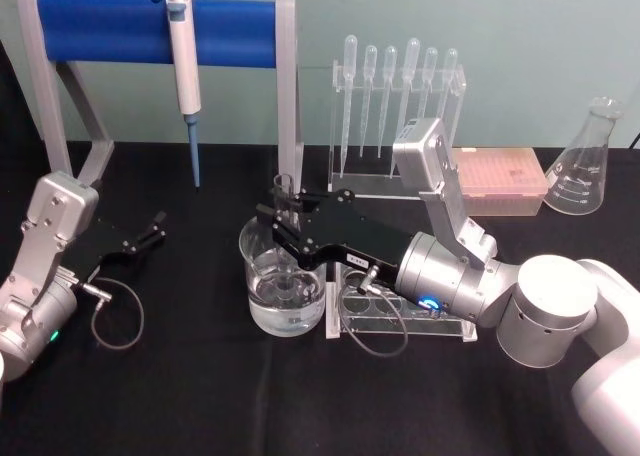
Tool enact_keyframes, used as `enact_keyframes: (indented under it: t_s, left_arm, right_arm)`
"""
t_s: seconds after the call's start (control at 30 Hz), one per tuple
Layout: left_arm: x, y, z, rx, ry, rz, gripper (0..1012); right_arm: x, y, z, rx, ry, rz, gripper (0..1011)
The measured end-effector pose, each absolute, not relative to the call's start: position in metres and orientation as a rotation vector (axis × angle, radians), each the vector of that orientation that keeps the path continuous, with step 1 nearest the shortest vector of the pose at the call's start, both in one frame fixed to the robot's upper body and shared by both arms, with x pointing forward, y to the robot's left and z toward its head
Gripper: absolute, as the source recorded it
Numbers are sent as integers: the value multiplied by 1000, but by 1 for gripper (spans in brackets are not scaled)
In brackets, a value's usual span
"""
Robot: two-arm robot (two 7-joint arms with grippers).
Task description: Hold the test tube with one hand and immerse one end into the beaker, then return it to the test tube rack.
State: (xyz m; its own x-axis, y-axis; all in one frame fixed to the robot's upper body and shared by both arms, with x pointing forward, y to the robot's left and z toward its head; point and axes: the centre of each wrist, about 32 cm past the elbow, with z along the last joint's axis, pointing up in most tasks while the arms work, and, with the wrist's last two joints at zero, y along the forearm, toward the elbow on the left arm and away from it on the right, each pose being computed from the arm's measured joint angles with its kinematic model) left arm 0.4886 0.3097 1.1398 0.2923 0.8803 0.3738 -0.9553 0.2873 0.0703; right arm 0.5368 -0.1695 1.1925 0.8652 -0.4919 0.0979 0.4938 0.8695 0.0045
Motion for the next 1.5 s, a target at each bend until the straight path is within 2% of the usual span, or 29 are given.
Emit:
enact_keyframes:
  t_s: [1.5]
  left_arm:
    - [489,310,1140,304,-285,1248,1000]
  right_arm:
    - [537,-169,1192,-21,-97,-516,225]
